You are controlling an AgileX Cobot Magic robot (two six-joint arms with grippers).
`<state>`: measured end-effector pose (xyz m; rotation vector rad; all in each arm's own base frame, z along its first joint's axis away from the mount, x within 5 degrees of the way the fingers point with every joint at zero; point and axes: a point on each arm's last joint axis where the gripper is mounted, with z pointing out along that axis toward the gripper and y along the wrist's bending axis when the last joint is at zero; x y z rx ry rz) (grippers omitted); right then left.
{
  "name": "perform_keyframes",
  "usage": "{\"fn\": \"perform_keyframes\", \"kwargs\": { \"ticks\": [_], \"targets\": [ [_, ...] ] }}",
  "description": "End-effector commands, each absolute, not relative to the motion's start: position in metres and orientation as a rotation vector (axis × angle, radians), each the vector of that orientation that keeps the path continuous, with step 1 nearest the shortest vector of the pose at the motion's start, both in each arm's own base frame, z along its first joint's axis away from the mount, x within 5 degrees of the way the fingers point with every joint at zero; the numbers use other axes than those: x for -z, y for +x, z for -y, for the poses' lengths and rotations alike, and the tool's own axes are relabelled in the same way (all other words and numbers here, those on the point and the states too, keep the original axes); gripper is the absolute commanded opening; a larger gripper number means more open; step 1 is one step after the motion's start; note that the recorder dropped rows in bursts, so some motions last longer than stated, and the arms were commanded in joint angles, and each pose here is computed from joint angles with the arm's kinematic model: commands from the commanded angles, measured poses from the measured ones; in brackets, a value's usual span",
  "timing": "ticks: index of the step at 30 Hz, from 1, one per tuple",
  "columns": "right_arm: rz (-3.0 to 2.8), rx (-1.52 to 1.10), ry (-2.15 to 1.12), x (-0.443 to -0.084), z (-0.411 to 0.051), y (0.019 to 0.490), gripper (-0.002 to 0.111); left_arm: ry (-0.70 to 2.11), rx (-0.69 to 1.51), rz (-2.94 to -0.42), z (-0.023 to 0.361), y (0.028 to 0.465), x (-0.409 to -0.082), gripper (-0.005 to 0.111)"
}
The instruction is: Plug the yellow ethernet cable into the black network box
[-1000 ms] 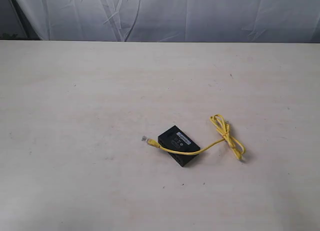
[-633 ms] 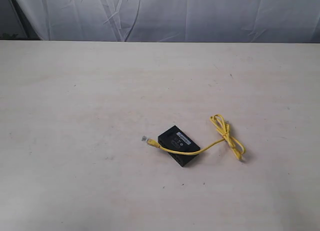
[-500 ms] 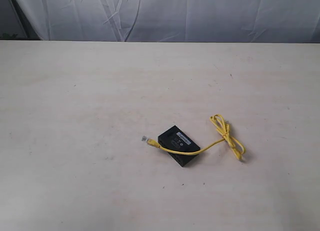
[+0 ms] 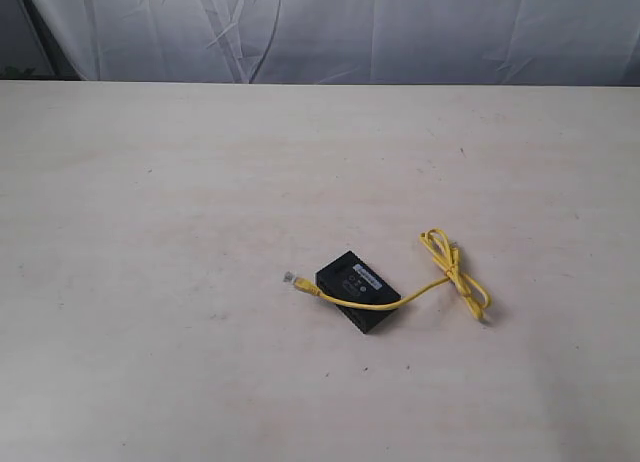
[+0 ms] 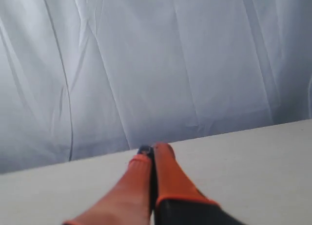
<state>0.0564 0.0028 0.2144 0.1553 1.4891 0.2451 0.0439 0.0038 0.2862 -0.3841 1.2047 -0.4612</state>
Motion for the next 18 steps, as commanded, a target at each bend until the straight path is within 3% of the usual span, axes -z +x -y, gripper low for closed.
{"fn": "perform_keyframes", "kwargs": {
  "ticks": [1, 9, 18],
  "targets": [
    [-1.431, -0.428, 0.343, -0.216, -0.001, 0.056, -0.001, -0.248, 0.331, -1.431, 0.003, 0.064, -0.305, 0.0],
    [-1.504, -0.47, 0.356, -0.209, -0.004, 0.056, -0.001, -0.022, 0.153, -1.817, 0.009, 0.12, -0.322, 0.0],
    [-1.552, -0.469, 0.339, -0.205, -0.006, 0.056, -0.001, 0.349, 0.275, -2.136, 0.042, 0.176, -0.327, 0.0]
  ]
}}
